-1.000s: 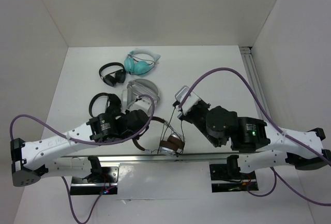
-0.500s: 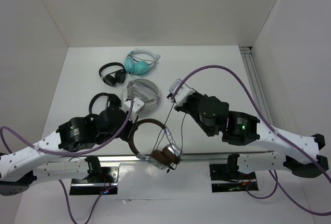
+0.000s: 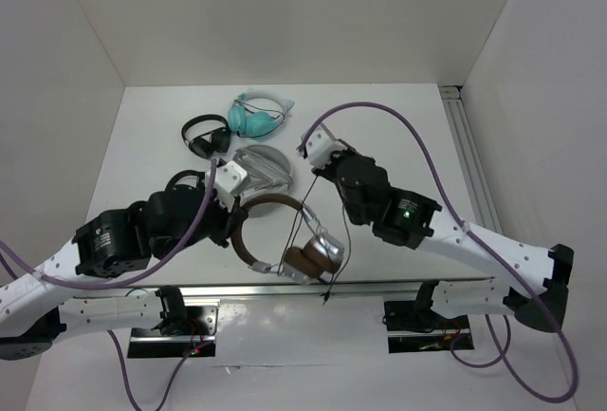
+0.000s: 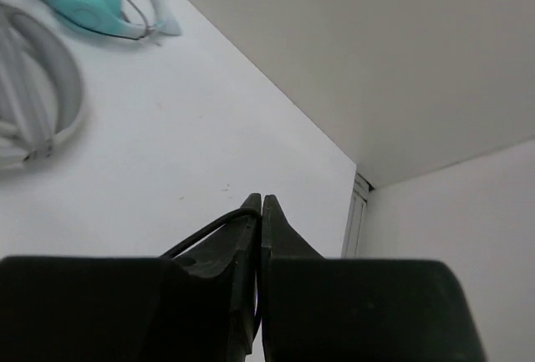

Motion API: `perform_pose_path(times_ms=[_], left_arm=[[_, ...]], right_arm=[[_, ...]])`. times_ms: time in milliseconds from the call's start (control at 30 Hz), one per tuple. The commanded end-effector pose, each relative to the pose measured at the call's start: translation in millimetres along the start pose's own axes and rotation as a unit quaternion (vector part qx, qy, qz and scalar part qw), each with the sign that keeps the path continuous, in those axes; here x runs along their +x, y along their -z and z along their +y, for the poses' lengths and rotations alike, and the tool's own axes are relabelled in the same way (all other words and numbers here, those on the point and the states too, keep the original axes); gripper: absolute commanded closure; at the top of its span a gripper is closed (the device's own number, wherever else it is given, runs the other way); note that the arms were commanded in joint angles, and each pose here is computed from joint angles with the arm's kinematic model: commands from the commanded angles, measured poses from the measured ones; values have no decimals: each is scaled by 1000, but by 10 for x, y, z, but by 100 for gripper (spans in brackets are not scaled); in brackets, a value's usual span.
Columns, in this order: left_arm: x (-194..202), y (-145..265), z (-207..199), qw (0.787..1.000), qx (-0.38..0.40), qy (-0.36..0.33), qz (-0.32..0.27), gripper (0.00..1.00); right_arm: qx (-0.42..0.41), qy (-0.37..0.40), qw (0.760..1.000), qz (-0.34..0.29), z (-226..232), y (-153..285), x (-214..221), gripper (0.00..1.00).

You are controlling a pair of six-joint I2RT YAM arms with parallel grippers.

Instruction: Wrap the headphones

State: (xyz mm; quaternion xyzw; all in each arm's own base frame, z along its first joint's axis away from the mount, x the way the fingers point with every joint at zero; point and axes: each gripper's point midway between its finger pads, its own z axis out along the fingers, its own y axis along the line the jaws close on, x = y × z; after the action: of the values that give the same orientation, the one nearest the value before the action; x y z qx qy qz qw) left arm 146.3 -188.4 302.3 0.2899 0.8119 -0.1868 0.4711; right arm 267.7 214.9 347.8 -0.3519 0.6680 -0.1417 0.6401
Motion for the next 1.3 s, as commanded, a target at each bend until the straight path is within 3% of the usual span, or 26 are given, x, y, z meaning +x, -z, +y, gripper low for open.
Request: perform_pose_path(times_ms=[0, 133, 200, 233, 333, 500, 667, 800, 967, 1067, 1267], left_arm=[[-412, 152, -100, 997, 33, 10, -65, 100], [-406, 91, -104, 998, 25, 6, -54, 100], [-402, 58, -83, 999, 15, 9, -51, 100], [-402, 58, -83, 999, 15, 9, -51, 100], [-444, 47, -9, 998, -11, 22, -56, 100], [-592, 137, 44, 995, -23, 54, -84, 100], [-826, 275, 76, 990, -27, 79, -114, 100], [-1006, 359, 113, 984, -36, 110, -136, 100], [-1065, 423, 133, 979, -49, 154, -123, 100], [-1084, 413, 169, 976, -70, 174, -112, 100], [-1184, 565, 258, 964, -89, 218, -123, 100]], right_arm=[[103, -86, 991, -4, -470, -234, -48, 95], [10, -139, 989, -50, -377, -489, -293, 94], [-44, -147, 987, -39, -291, -675, -224, 86], [-91, -153, 982, -69, -225, -675, -403, 85], [-160, -161, 970, -87, 18, -692, -472, 86], [-192, -205, 950, -133, 193, -635, -461, 94], [-224, -242, 934, -139, 565, -670, -208, 94], [-266, -280, 905, -180, 747, -617, -241, 94], [-315, -326, 865, -216, 1032, -609, -297, 80], [-330, -345, 849, -227, 1130, -590, -287, 77], [-325, -356, 848, -220, 1248, -727, -148, 74]])
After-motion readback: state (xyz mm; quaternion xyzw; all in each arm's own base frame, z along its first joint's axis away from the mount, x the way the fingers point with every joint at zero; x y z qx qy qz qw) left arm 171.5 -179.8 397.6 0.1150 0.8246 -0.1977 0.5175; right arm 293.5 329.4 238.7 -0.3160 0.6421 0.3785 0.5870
